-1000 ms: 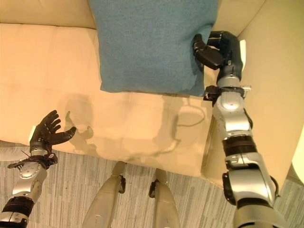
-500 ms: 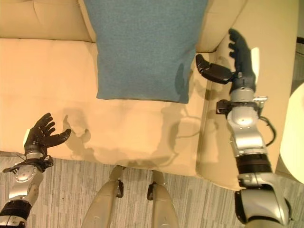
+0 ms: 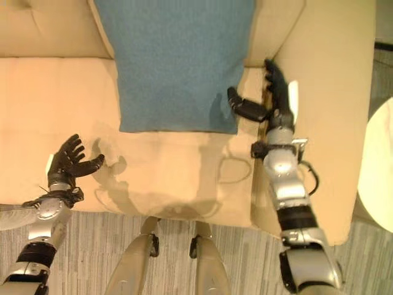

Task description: Pick up all the scattered cushions and arrange them neatly on the sofa.

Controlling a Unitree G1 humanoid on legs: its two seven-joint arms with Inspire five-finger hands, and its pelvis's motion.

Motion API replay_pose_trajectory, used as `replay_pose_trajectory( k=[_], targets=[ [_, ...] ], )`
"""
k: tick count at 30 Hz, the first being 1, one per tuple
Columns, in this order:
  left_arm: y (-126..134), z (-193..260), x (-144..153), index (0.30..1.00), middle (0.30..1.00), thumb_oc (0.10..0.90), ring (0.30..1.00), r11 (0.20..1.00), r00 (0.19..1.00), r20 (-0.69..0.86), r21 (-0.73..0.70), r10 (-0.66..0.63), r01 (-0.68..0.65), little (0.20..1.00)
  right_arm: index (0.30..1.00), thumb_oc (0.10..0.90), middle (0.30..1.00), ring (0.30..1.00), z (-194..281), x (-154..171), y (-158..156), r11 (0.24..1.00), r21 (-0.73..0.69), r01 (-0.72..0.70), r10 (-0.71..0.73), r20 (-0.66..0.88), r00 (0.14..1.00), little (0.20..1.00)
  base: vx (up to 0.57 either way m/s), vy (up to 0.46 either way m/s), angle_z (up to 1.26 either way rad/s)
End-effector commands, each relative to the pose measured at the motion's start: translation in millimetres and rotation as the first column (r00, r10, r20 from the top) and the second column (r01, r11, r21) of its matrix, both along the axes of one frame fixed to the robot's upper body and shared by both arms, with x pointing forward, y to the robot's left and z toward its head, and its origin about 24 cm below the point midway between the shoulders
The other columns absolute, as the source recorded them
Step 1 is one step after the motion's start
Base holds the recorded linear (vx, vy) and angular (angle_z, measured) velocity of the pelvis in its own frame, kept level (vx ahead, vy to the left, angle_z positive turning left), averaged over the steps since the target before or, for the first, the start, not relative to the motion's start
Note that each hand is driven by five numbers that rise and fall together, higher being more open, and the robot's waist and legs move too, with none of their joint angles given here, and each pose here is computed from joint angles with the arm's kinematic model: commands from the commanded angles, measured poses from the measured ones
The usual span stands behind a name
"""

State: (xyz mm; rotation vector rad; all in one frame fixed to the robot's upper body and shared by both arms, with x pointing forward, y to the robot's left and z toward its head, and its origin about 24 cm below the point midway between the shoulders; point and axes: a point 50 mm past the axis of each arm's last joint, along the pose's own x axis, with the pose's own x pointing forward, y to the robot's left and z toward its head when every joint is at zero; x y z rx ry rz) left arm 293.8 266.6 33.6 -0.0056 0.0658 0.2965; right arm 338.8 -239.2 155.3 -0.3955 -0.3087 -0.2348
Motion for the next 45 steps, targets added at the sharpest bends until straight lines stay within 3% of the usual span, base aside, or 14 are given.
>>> replay_pose_trajectory(
  k=[1,6,9,10,13,16,17,21,22,25,29,39,45],
  targets=[
    [17,-34,-35,0.9,0.9,0.8,0.9,0.996,0.991,-0.13,0.087,0.033,-0.022,0.9,0.9,0.8,0.9,0.9,-31,-28,5,0.996,-0.061,-0.066,0.064,-0.032,0.997,0.9,0.09,0.008,0.09],
    [15,-57,-54,0.9,0.9,0.8,0.9,0.995,0.97,-0.242,0.1,0.015,0.009,0.9,0.9,0.8,0.9,0.9,-69,-49,1,0.986,-0.128,-0.103,0.078,-0.19,0.979,0.9,0.03,0.007,-0.08],
    [14,-87,-80,0.9,0.9,0.8,0.9,0.992,0.919,-0.395,0.114,-0.006,0.055,0.9,0.9,0.8,0.9,0.9,-122,-75,-2,0.987,-0.096,-0.129,0.08,-0.404,0.911,0.9,0.03,-0.003,-0.15],
    [14,-87,-80,0.9,0.9,0.8,0.9,0.992,0.918,-0.395,0.114,-0.006,0.055,0.9,0.9,0.8,0.9,0.9,-122,-75,-2,0.987,-0.096,-0.129,0.08,-0.405,0.911,0.9,0.04,-0.016,-0.12],
    [8,-121,-111,0.9,0.9,0.8,0.9,0.983,0.816,-0.577,0.133,-0.025,0.124,0.9,0.9,0.8,0.9,0.9,-171,-103,-6,0.984,-0.103,-0.147,0.057,-0.597,0.8,0.9,0.02,-0.022,-0.15],
    [5,-137,-130,0.9,0.9,0.8,0.9,0.985,0.762,-0.648,0.123,-0.013,0.121,0.9,0.9,0.8,0.9,0.9,-192,-120,-9,0.989,-0.083,-0.126,0.038,-0.672,0.74,0.9,0.01,-0.03,-0.11],
    [6,-148,-148,0.9,0.9,0.8,0.9,0.987,0.709,-0.705,0.117,0.004,0.111,0.9,0.9,0.8,0.9,0.9,-210,-136,-13,0.989,-0.091,-0.121,0.015,-0.736,0.676,0.9,0.03,-0.062,-0.21],
    [3,-163,-176,0.9,0.9,0.8,0.9,0.989,0.63,-0.777,0.101,0.012,0.105,0.9,0.9,0.8,0.9,0.9,-240,-170,-19,0.984,-0.12,-0.13,-0.031,-0.841,0.54,0.9,0.02,-0.066,-0.09],
    [3,-163,-176,0.9,0.9,0.8,0.9,0.989,0.63,-0.777,0.101,0.012,0.105,0.9,0.9,0.8,0.9,0.9,-240,-170,-19,0.984,-0.12,-0.13,-0.031,-0.841,0.54,0.9,-0.01,-0.058,0.0],
    [0,-167,-181,0.9,0.9,0.8,0.9,0.988,0.605,-0.796,0.105,0.015,0.114,0.9,0.9,0.8,0.9,0.9,-267,-201,-23,0.992,-0.102,-0.07,-0.066,-0.913,0.402,0.9,-0.05,-0.069,0.04],
    [-4,-169,-182,0.9,0.9,0.8,0.9,0.987,0.594,-0.805,0.095,-0.003,0.133,0.9,0.9,0.8,0.9,0.9,-277,-209,-24,0.991,-0.117,-0.064,-0.089,-0.938,0.334,0.9,-0.14,-0.037,0.06],
    [-19,-174,-177,0.9,0.9,0.8,0.9,0.986,0.588,-0.808,0.066,-0.037,0.152,0.9,0.9,0.8,0.9,0.9,-281,-203,-22,0.983,-0.155,-0.101,-0.118,-0.945,0.304,0.9,-0.16,0.045,-0.01],
    [-21,-167,-154,0.9,0.9,0.8,0.9,0.979,0.636,-0.77,0.094,-0.044,0.182,0.9,0.9,0.8,0.9,0.9,-288,-199,-13,0.966,-0.189,-0.175,-0.141,-0.957,0.255,0.9,-0.29,0.103,0.1]
  ],
)
